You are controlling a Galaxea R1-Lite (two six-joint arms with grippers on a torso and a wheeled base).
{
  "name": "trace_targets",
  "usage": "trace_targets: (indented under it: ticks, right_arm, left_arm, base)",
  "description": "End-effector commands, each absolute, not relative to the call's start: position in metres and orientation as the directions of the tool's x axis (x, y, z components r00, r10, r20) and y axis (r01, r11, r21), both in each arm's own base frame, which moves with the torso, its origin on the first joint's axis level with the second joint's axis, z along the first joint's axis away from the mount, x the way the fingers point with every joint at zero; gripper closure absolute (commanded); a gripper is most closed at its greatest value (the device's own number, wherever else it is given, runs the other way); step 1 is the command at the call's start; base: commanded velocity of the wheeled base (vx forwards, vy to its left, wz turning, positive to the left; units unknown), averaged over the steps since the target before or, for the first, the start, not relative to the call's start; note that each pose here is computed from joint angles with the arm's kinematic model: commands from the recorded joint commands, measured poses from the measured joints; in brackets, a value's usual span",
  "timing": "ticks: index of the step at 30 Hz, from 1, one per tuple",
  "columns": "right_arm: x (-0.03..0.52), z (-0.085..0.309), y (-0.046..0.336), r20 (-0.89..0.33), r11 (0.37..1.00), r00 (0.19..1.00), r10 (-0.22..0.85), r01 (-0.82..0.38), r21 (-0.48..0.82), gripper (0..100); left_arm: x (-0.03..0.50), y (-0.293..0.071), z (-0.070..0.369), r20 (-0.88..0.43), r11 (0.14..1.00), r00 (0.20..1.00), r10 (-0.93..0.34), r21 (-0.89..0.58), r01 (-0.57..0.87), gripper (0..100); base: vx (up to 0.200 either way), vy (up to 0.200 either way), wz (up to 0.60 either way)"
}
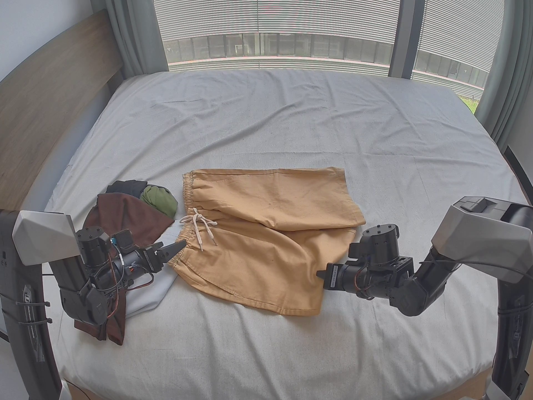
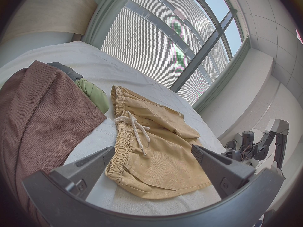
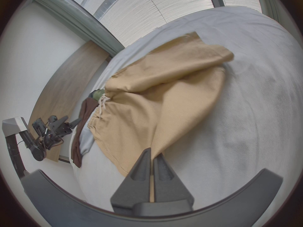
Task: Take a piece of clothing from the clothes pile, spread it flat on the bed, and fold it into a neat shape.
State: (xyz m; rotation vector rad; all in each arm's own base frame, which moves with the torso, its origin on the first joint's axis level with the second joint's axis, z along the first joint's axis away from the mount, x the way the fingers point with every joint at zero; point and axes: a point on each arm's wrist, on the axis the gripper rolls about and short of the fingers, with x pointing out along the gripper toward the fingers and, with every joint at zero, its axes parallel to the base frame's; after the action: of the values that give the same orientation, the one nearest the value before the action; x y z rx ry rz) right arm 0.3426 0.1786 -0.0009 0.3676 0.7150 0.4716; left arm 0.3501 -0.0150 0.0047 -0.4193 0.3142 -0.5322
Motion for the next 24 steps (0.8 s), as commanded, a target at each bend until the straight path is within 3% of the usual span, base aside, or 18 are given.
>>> trace_targets:
  ticks: [1, 24]
  right_arm:
    - [0.353, 0.016, 0.194, -0.467, 0.810, 0.683, 0.562, -0.339, 0.479, 100]
    - [0.412, -0.023, 0.234, -0.394, 0.785, 0.704, 0.591, -0.389, 0.483, 100]
  left_arm:
    - [0.350, -0.015, 0.004, -0.181, 0.781, 0.818, -0.546, -0.462, 0.420, 0]
    - [0.350, -0.016, 0.003, -0.183, 0.778, 0.815, -0.550, -0.468, 0.420, 0]
  base:
    - [0.000, 0.000, 0.00]
    - [0.000, 0.000, 0.00]
